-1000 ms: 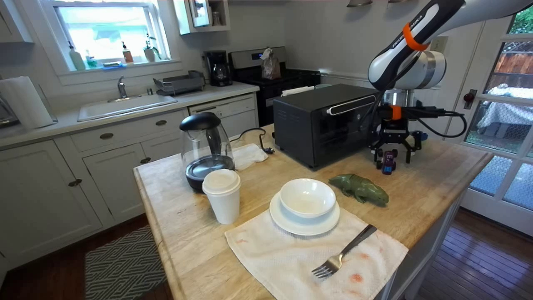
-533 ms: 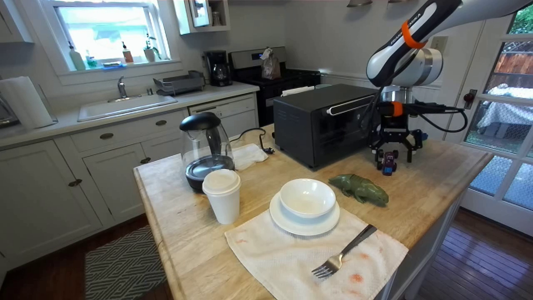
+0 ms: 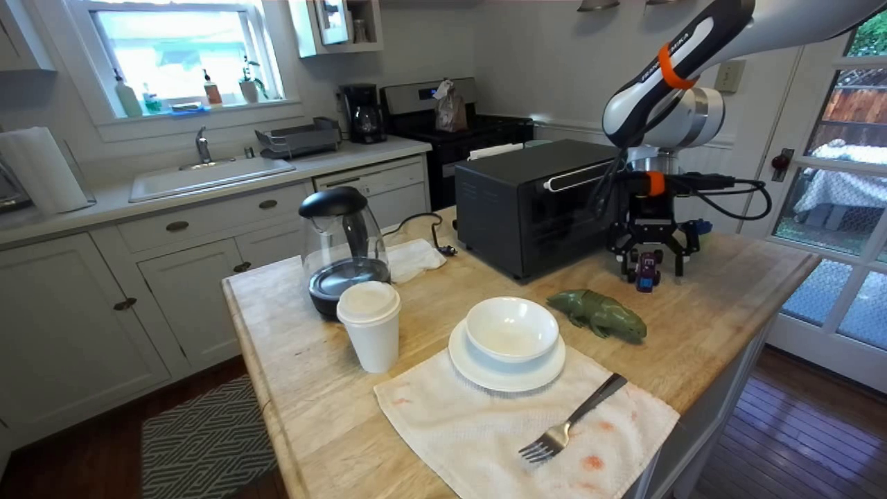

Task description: Turn the toy car upside down

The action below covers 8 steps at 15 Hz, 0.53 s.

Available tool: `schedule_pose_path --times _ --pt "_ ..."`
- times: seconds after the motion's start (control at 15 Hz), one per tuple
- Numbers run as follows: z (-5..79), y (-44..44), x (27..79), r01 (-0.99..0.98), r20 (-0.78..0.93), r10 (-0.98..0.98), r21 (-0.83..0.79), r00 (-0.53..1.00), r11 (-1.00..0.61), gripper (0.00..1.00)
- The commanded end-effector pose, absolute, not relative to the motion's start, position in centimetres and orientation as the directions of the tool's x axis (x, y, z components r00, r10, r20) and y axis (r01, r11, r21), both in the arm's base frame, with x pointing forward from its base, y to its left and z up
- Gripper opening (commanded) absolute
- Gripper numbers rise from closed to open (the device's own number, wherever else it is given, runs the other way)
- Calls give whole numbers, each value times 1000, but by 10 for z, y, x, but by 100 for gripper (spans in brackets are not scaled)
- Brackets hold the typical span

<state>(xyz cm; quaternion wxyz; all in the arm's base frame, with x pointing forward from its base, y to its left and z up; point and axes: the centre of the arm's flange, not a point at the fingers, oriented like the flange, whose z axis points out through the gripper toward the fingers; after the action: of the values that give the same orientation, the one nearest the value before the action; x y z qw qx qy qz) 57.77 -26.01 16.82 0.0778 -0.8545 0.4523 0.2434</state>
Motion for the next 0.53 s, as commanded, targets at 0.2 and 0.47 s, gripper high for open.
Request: schedule_pose_path --times 0.2,0.47 --pt "159 -267 590 -822 -561 -704 71 436 -565 68" --pt "165 -266 590 -838 -556 -724 87 408 -539 40"
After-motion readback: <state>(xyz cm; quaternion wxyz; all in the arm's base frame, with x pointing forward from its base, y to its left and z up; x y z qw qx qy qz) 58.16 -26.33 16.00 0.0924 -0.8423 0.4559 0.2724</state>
